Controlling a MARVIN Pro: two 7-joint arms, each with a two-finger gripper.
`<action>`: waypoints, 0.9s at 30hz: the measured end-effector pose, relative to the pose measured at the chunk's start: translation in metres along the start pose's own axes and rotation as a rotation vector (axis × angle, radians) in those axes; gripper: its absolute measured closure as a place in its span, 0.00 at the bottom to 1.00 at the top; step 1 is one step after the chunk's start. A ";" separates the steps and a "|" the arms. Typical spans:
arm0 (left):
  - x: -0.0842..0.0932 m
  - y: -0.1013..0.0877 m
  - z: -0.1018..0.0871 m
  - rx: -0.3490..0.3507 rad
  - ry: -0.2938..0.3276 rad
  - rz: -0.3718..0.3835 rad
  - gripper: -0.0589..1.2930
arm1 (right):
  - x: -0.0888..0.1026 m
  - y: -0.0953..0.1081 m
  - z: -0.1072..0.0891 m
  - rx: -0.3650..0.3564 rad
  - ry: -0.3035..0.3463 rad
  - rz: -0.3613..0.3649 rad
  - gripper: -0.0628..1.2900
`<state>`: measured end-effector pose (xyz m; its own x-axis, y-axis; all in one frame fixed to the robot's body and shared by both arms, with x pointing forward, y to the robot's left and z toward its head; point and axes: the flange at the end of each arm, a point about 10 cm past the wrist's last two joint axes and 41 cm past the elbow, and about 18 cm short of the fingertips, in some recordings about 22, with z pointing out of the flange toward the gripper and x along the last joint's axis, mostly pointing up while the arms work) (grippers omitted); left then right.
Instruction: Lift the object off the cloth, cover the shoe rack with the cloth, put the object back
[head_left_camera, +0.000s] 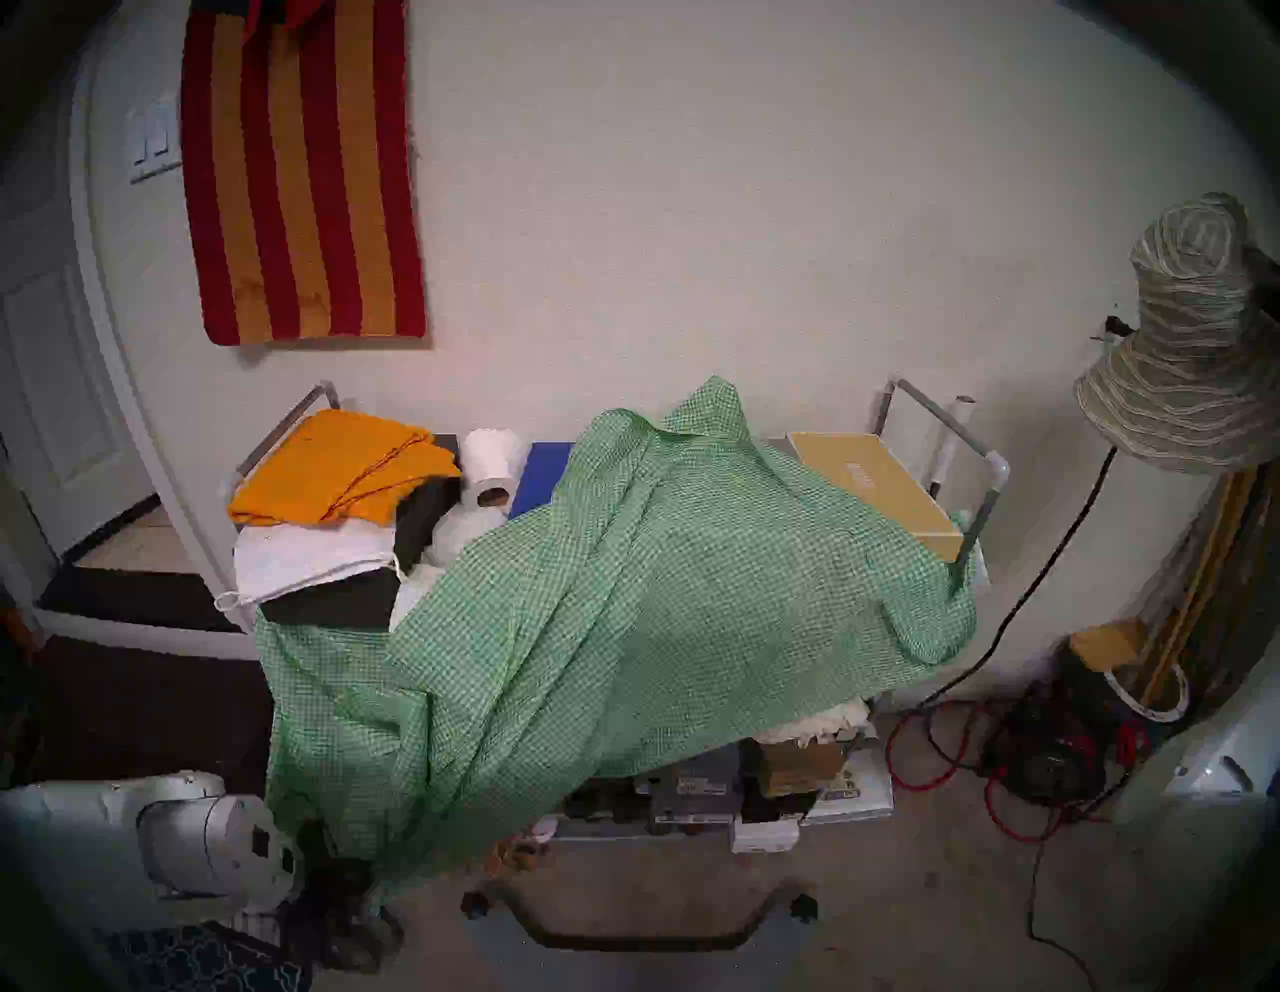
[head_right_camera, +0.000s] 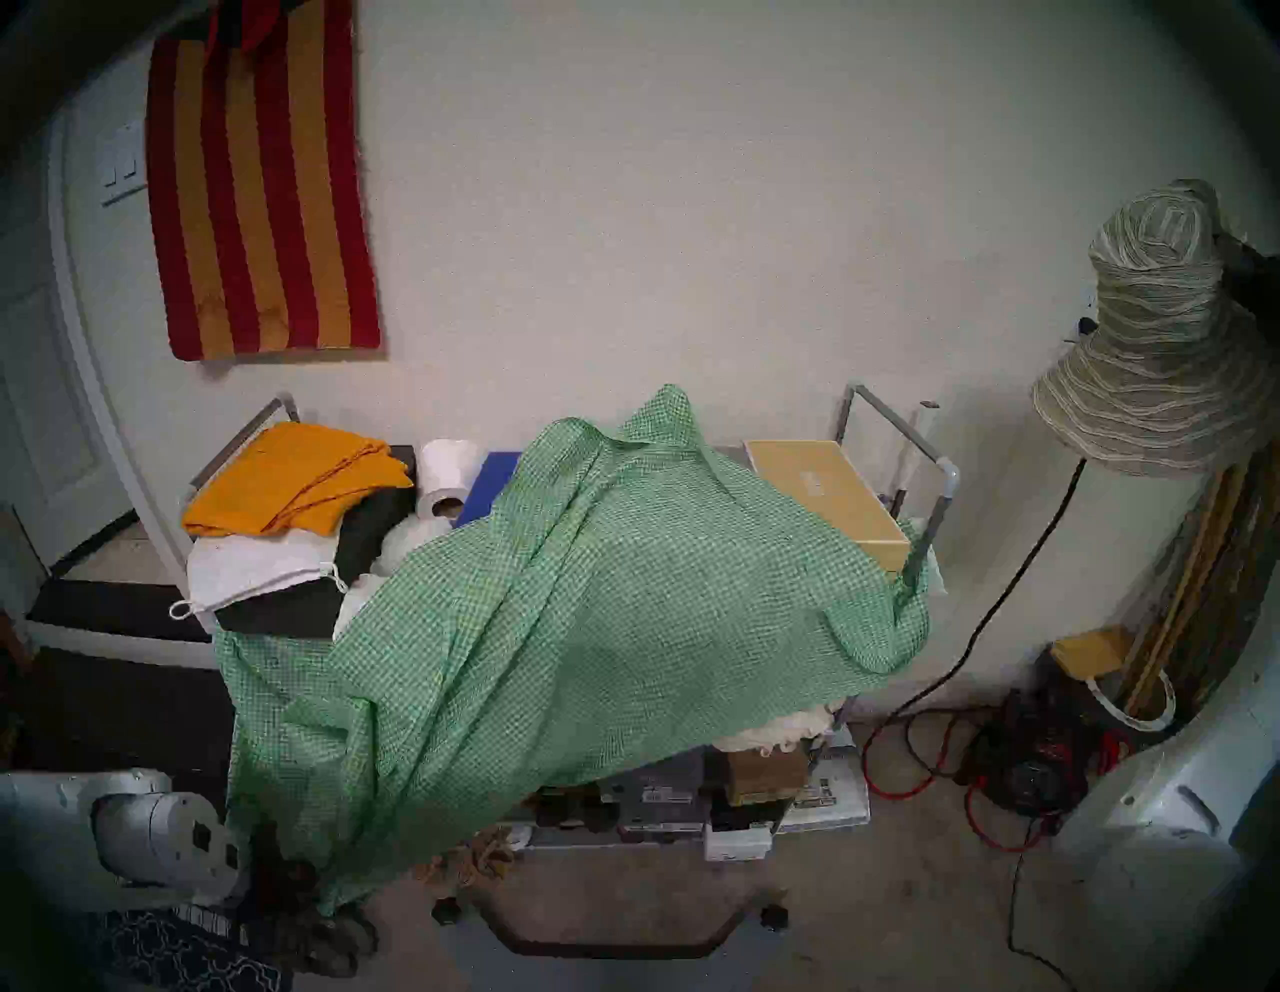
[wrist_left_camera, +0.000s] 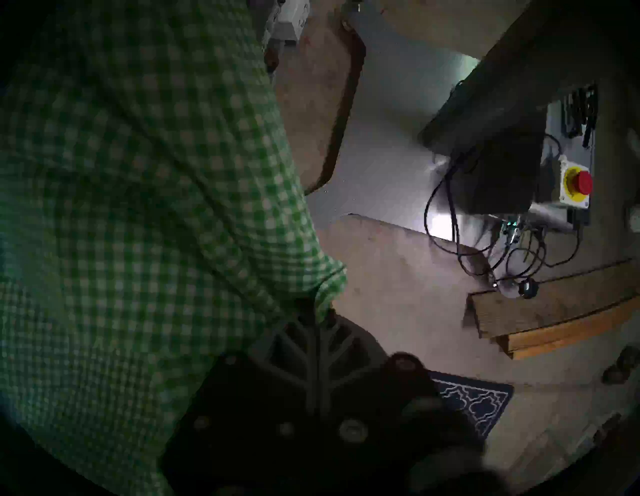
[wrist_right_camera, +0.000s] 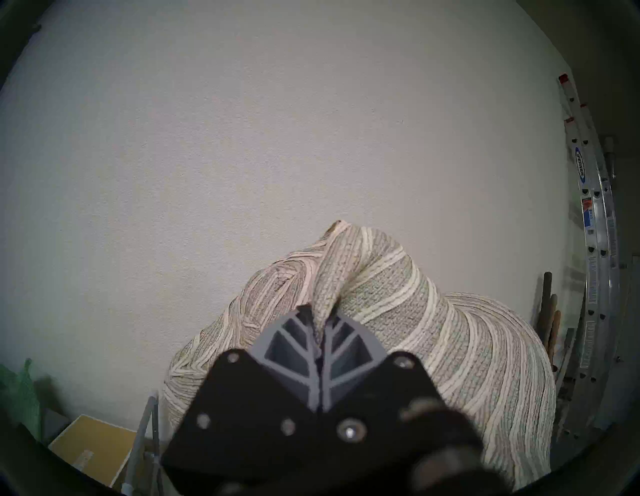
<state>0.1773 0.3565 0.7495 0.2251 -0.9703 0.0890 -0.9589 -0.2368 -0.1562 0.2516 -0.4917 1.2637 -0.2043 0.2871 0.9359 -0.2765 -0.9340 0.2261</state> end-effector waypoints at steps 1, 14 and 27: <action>-0.004 0.000 0.002 0.009 0.001 0.006 0.97 | 0.000 0.000 0.000 0.000 0.000 0.000 0.97; -0.063 0.010 0.047 0.118 -0.031 0.009 0.97 | 0.001 0.000 0.000 -0.001 0.001 -0.002 0.97; -0.093 0.026 0.090 0.148 -0.062 -0.178 0.97 | 0.000 0.000 0.000 0.000 0.000 -0.001 0.97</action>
<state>0.1465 0.4359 0.6490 0.4029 -0.9127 0.0679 -0.8686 -0.4047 -0.2860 0.2513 -0.4919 1.2640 -0.2043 0.2878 0.9356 -0.2770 -0.9337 0.2268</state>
